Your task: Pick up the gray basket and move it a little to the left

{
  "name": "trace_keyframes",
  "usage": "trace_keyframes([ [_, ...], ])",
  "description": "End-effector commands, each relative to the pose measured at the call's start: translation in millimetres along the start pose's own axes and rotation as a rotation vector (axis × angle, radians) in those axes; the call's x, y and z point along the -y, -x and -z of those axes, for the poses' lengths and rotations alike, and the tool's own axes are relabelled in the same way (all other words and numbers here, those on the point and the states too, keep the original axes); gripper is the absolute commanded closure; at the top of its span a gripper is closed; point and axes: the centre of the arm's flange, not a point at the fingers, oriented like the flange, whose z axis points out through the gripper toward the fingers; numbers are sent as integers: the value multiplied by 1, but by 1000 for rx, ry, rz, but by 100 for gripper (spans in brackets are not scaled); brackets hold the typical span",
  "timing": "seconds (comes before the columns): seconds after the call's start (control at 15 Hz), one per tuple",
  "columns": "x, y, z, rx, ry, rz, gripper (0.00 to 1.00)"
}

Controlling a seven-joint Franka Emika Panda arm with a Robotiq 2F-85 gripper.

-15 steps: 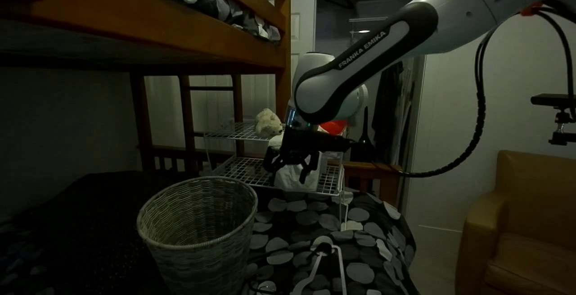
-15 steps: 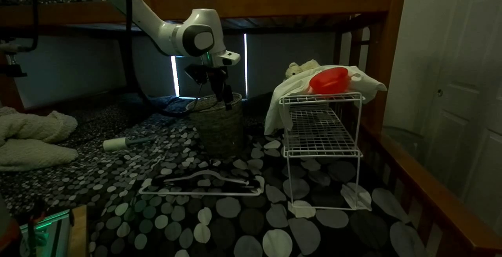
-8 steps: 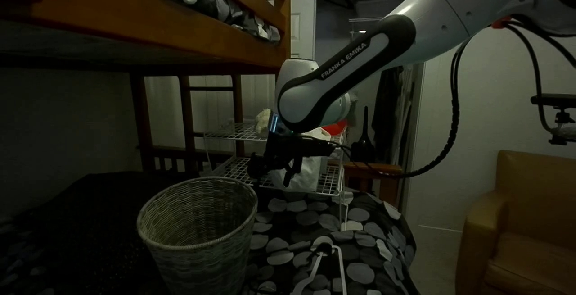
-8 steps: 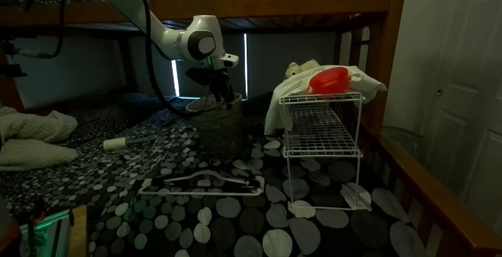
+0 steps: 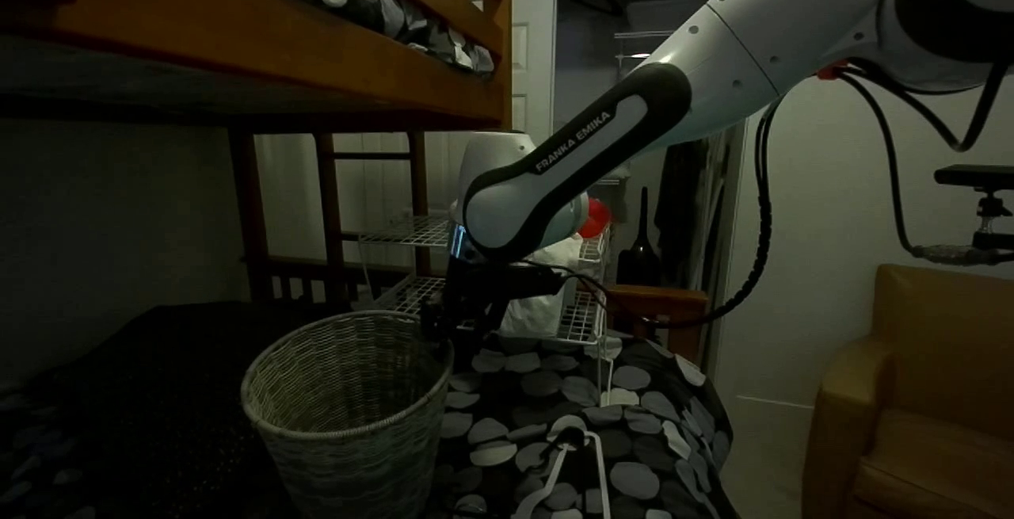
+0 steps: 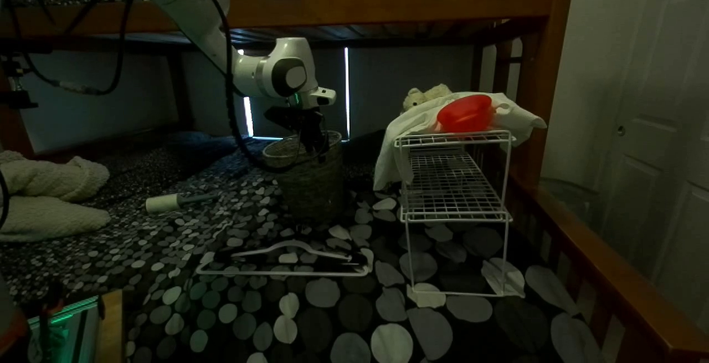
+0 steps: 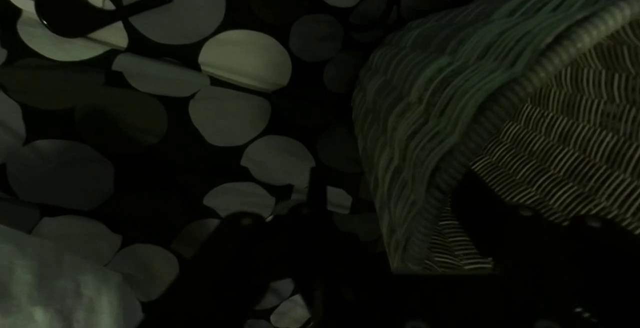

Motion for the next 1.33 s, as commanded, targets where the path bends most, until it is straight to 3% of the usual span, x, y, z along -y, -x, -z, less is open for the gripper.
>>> trace_keyframes([
  [0.0,4,-7,-14,2,24,8,65],
  [0.33,2,-13,-17,-7,31,-1,100],
  [0.53,-2,-17,-12,-11,26,-14,97],
  [0.67,-8,-17,4,-9,-20,-3,97],
  [0.87,-35,-5,62,-22,-196,82,97],
  [1.27,-61,30,136,-93,-430,299,97],
])
